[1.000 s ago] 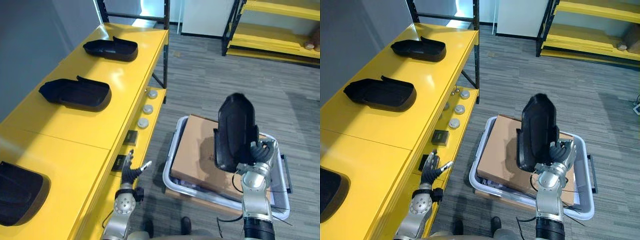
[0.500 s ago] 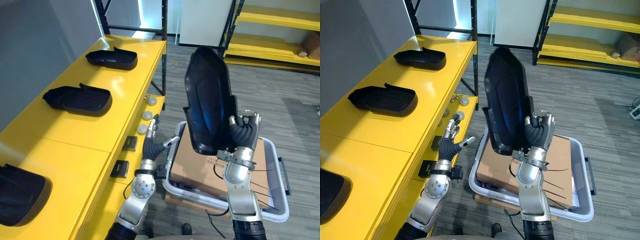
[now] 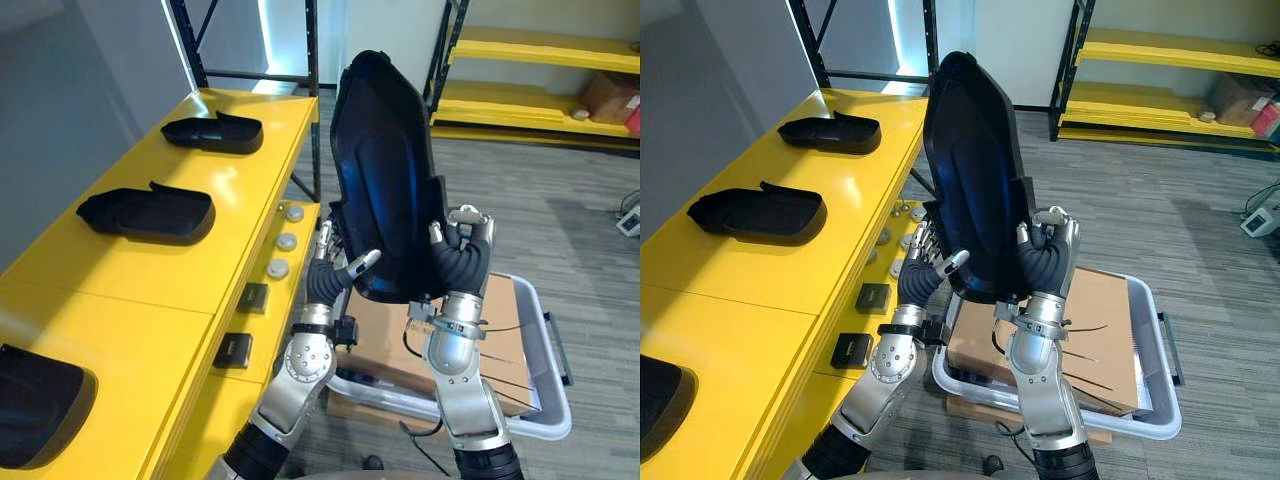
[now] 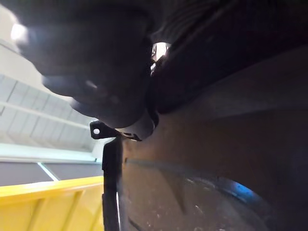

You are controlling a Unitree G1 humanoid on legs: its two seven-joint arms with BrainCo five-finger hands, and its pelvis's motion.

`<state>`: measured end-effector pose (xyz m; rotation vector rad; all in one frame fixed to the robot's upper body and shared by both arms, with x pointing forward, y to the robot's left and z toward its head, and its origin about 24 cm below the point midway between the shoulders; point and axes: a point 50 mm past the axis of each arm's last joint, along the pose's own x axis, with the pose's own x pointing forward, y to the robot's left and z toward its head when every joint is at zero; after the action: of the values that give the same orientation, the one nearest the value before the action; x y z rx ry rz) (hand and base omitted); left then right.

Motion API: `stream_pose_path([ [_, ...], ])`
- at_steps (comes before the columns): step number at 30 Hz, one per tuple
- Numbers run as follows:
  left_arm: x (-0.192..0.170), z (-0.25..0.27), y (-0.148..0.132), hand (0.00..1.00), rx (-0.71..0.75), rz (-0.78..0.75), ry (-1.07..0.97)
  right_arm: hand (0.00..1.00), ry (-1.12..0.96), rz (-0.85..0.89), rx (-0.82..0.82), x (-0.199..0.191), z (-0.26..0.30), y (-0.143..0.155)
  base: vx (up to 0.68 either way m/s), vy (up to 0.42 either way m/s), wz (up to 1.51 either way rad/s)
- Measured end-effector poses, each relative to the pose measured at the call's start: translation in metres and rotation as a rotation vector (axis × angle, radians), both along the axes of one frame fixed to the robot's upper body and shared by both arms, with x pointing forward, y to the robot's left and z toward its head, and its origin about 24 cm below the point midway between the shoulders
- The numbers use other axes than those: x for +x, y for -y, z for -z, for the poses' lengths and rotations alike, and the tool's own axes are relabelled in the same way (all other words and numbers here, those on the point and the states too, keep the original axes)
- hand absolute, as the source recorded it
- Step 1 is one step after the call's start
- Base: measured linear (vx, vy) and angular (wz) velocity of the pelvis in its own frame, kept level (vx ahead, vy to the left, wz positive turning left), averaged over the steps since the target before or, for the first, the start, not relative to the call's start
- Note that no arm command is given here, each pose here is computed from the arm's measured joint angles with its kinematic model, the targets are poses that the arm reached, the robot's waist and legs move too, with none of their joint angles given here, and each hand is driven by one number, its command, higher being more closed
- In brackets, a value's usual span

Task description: Walk over and take plastic housings, then place them on the shelf

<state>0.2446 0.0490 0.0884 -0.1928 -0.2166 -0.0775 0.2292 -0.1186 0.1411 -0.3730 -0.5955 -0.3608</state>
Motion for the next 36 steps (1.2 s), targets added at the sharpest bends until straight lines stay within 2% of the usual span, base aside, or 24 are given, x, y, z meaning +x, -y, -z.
stream_pose_path([
  [4,-0.001,0.004,0.006,1.0,0.007,0.027,-0.022,1.0,0.018,-0.099,-0.011,-0.004,-0.001,-0.015,-0.01,0.004,-0.03],
  [12,0.0,0.009,0.005,1.0,0.017,0.024,-0.052,1.0,0.016,-0.11,-0.021,-0.004,0.001,-0.016,0.0,0.0,0.0],
  [13,0.0,0.009,0.005,1.0,0.017,0.024,-0.052,0.0,0.014,-0.11,-0.022,-0.004,0.001,-0.015,0.0,0.0,0.0],
  [23,0.001,0.011,0.004,1.0,0.042,0.029,-0.062,0.0,0.004,-0.167,0.046,-0.003,0.002,-0.012,0.0,0.0,0.01],
  [27,0.002,0.01,0.004,1.0,0.096,0.048,-0.033,0.0,0.032,-0.207,0.041,-0.002,-0.007,0.004,0.0,0.0,0.0],
  [31,0.003,0.011,-0.002,1.0,0.156,0.039,-0.009,0.0,0.21,-0.218,0.041,-0.009,-0.044,0.023,0.0,0.0,-0.01],
  [32,0.003,0.013,-0.006,1.0,0.174,0.026,-0.014,0.0,0.303,-0.189,0.046,-0.015,-0.059,0.034,0.0,0.0,-0.04],
  [36,0.001,0.023,-0.022,1.0,0.192,-0.033,-0.052,0.0,0.439,-0.086,0.07,-0.024,-0.078,0.062,0.0,0.0,-0.08],
])
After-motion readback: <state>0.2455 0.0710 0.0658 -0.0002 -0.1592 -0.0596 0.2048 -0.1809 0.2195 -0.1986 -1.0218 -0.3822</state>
